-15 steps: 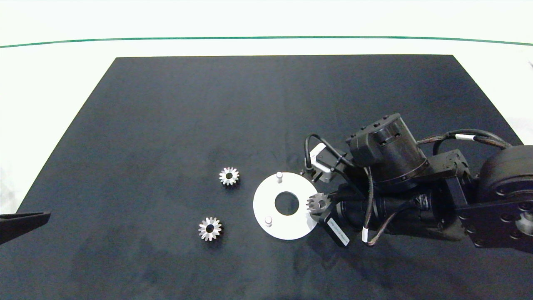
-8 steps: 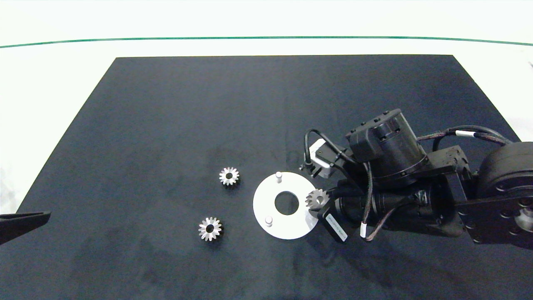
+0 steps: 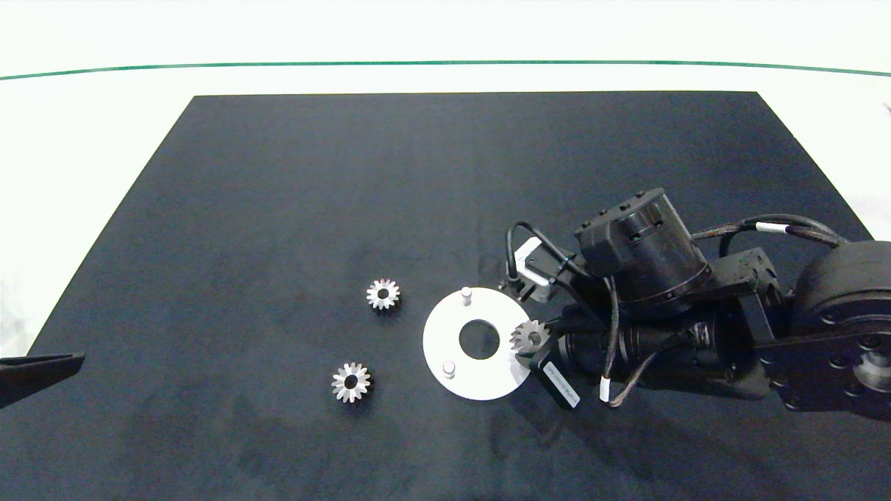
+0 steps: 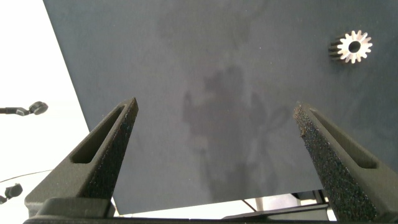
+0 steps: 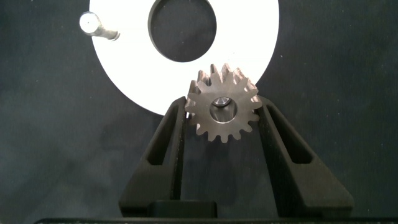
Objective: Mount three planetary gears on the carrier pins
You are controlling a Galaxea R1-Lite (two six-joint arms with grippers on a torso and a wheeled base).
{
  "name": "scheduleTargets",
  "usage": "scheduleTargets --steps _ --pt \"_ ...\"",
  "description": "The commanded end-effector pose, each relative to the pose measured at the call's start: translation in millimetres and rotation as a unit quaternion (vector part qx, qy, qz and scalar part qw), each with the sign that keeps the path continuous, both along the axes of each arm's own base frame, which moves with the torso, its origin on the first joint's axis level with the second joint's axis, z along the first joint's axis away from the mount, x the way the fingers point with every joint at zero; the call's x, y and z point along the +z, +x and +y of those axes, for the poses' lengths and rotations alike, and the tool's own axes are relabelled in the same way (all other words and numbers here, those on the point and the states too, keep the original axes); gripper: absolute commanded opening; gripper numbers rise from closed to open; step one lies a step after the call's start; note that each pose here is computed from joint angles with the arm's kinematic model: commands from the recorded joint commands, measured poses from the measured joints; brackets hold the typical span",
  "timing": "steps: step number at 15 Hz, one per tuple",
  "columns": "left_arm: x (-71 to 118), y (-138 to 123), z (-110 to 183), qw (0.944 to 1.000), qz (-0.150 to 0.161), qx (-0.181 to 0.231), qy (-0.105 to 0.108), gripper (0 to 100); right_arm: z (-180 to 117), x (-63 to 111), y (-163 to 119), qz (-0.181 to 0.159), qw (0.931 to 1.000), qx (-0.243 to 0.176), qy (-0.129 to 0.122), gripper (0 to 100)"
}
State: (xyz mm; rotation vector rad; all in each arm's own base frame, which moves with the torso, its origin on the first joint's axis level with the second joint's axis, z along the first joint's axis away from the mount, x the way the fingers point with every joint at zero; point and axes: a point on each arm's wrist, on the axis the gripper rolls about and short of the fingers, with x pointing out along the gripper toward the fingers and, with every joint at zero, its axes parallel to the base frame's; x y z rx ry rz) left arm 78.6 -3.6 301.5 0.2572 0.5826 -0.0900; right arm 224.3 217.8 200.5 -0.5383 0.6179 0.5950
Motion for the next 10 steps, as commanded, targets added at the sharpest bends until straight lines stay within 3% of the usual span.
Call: scheduleTargets --steps 1,10 --pt "-0.3 -0.3 0.0 1.0 0.002 0.0 0.001 100 0.2 -0.2 -0.4 0.0 1.0 0.001 -0.002 10" --pt "-0.3 -0.3 0.0 1.0 0.002 0.0 0.001 100 -0.7 -0.9 -0.6 0.001 1.0 0.0 -0.002 10"
